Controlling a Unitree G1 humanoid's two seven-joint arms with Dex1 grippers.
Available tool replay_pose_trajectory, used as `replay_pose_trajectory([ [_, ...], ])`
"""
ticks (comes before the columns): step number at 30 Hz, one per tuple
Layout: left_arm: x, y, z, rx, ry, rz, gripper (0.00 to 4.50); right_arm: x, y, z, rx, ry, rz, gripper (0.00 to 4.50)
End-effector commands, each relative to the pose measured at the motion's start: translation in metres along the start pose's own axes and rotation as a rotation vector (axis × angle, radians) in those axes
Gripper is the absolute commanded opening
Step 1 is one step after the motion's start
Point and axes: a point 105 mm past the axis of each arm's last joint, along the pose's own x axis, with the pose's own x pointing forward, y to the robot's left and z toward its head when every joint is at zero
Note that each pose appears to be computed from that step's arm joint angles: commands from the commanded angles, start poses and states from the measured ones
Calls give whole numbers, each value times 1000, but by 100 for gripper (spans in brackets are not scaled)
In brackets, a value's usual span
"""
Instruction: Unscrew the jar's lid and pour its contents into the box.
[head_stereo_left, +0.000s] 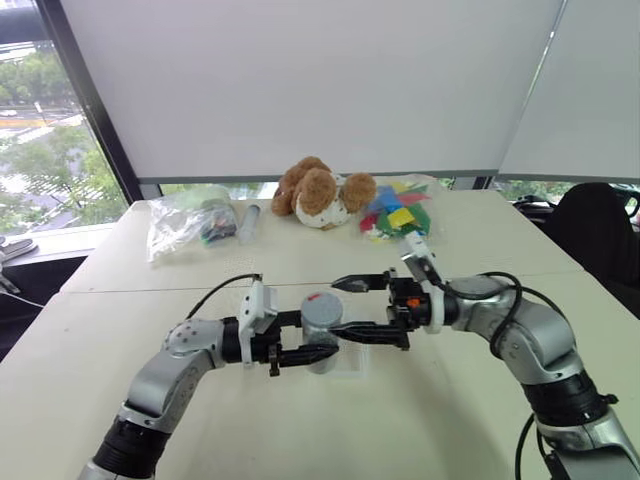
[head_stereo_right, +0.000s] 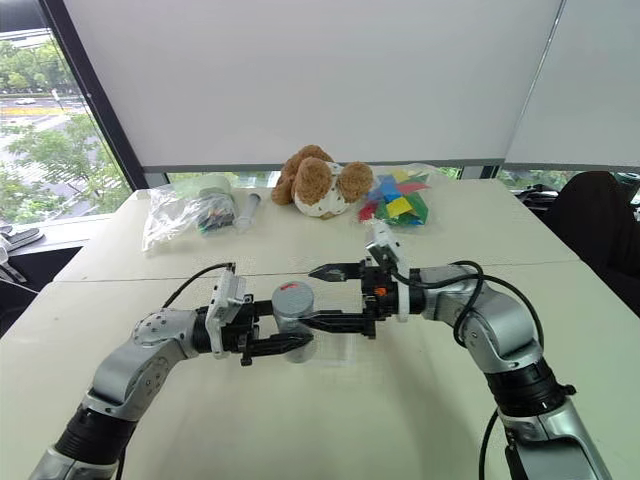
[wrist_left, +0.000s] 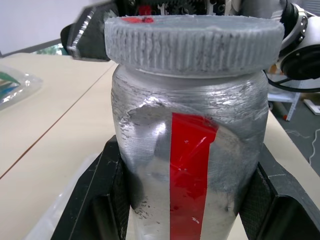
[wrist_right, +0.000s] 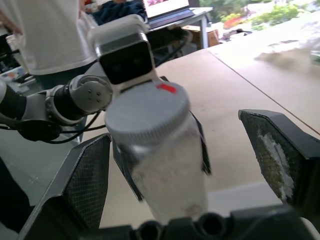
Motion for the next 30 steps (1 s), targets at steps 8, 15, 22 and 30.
replay_pose_trajectory([
  [8,0,-6,14,61,-28,-25,210,-6,26,37,-42,-104,115,445],
  [15,2,-7,14,60,-28,-26,210,38,35,39,-75,-67,122,445],
  [22,3,-6,14,59,-33,-25,210,57,23,34,-97,-33,67,445],
  [30,2,-8,12,55,-30,-23,210,51,17,33,-87,-44,58,445],
])
